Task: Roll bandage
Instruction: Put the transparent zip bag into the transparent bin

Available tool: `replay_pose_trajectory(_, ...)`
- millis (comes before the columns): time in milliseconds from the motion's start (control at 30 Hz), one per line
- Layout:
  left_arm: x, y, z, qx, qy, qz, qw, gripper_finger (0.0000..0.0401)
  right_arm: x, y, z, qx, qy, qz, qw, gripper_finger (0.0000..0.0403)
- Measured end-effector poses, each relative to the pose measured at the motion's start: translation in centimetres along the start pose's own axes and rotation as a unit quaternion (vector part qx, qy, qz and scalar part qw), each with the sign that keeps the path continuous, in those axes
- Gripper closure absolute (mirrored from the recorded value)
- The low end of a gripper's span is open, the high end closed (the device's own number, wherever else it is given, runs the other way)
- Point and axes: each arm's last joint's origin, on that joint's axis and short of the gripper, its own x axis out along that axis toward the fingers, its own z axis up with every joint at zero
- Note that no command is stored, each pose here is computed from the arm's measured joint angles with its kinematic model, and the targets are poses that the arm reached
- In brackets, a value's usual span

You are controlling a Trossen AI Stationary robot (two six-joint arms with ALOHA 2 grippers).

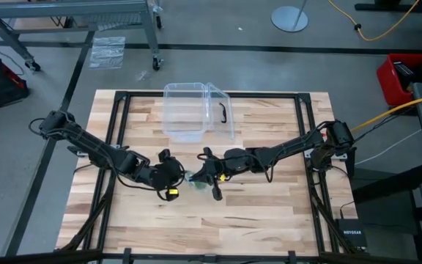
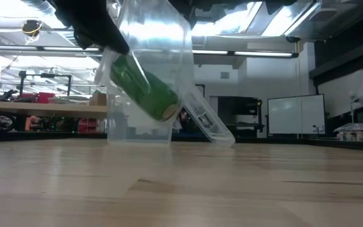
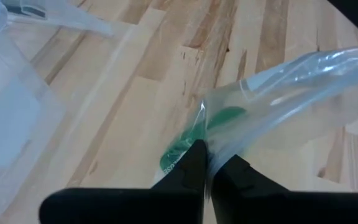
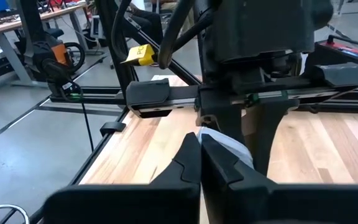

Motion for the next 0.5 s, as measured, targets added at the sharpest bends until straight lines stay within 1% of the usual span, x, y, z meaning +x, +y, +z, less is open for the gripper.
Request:
replay_pose_trajectory(200, 0.01, 0.08, -0.04, -0.001, 0.000, 0.008, 1.000, 0.0400, 0.00, -0.01, -0.04, 0.000, 0.002, -0.002, 1.000, 0.0402)
replay_pose_trajectory(367, 0.00, 0.20, -0.14, 0.001, 0.002, 0.017, 1.000, 0.0400, 0.00, -0.06, -0.06, 0.000, 0.002, -0.008, 1.000, 0.0392)
replay_pose_trajectory(500, -0.03, 0.53, -0.47, 0.011, 0.011, 0.042, 0.999, 0.0401, 0.00, -0.10, 0.02, -0.001, -0.002, -0.015, 1.000, 0.0381)
